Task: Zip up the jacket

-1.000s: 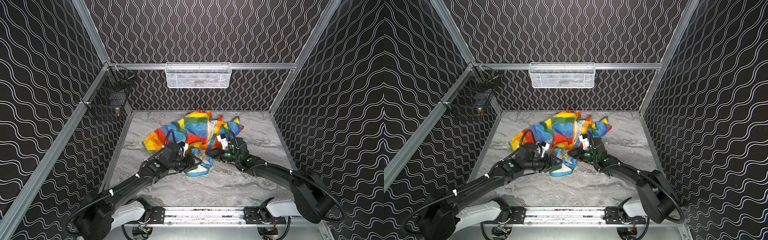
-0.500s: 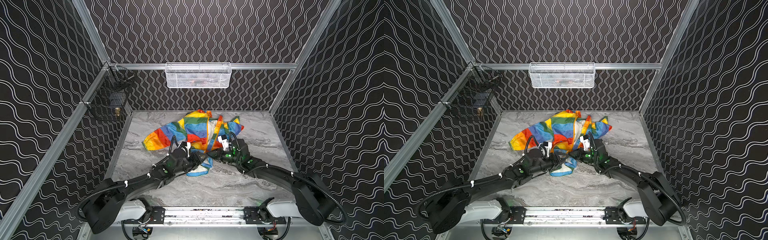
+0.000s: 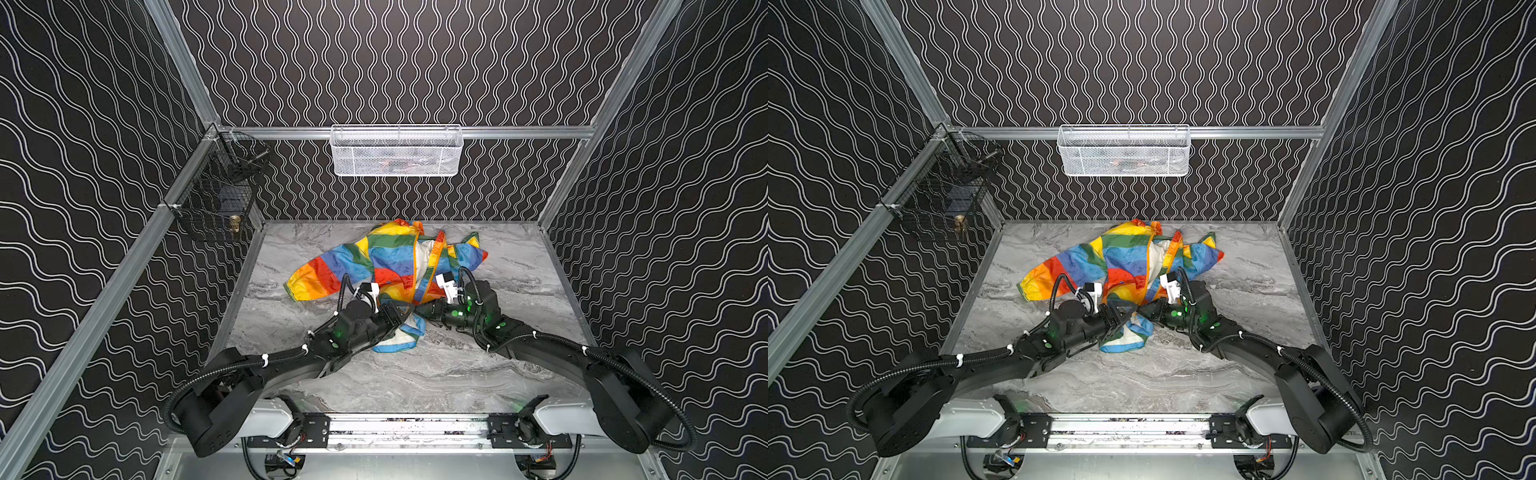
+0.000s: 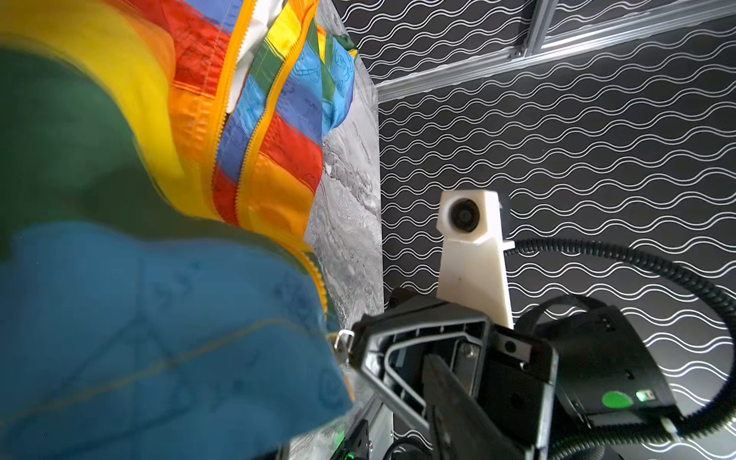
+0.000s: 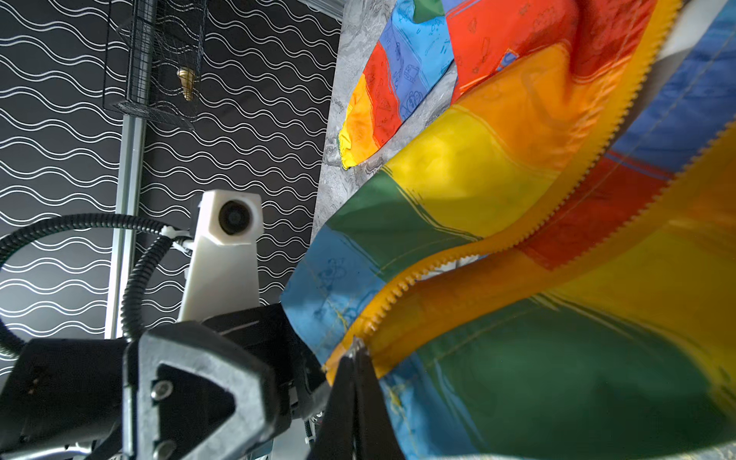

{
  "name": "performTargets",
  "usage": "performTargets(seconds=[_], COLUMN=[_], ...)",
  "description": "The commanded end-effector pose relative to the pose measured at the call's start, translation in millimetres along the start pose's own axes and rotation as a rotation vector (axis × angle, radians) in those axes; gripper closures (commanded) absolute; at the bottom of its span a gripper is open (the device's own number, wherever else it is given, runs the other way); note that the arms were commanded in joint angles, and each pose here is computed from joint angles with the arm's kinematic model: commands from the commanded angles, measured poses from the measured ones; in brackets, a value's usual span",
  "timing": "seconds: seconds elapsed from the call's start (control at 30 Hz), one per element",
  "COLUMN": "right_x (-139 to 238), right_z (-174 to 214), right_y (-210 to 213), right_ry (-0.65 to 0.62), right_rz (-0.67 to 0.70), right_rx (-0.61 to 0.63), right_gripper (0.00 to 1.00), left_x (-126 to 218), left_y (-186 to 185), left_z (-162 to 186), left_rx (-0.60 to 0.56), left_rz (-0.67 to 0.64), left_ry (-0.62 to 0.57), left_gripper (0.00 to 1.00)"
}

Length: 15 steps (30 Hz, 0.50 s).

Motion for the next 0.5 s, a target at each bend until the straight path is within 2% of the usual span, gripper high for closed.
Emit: performTargets(seconds=[0.0, 0.13, 0.47], right_x=[0.4, -0.5, -1.5], right_z=[-1.9, -2.4, -1.1], right_y=[6.8, 7.6, 7.4], right_ry=[-0.009, -0.007, 0.000], right_rz=[-0.027, -0.029, -0.027], right_rx=[0.015, 0.016, 0.018], right_gripper=[1.00, 1.00, 1.00], left_x=[-0.2, -0.3, 4.4], left_y=[-3.9, -3.8, -6.8], left_z=[-5.0, -4.2, -6.4], left_rx=[0.004, 0.001, -0.025], left_rz=[0.029, 0.028, 0.015], left_ry=[-0.022, -0.017, -0.026], left_gripper=[0.53, 0.63, 0.77])
Point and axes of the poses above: each gripper's point midway between its finger pads, its own x axis back along the fingers, its own y axis along the line the jaws close on, z = x × y, the point moved 3 cm from there along x, back along the fingers, and after that the axes turned 8 degrees about x, right-handed, at the moved point
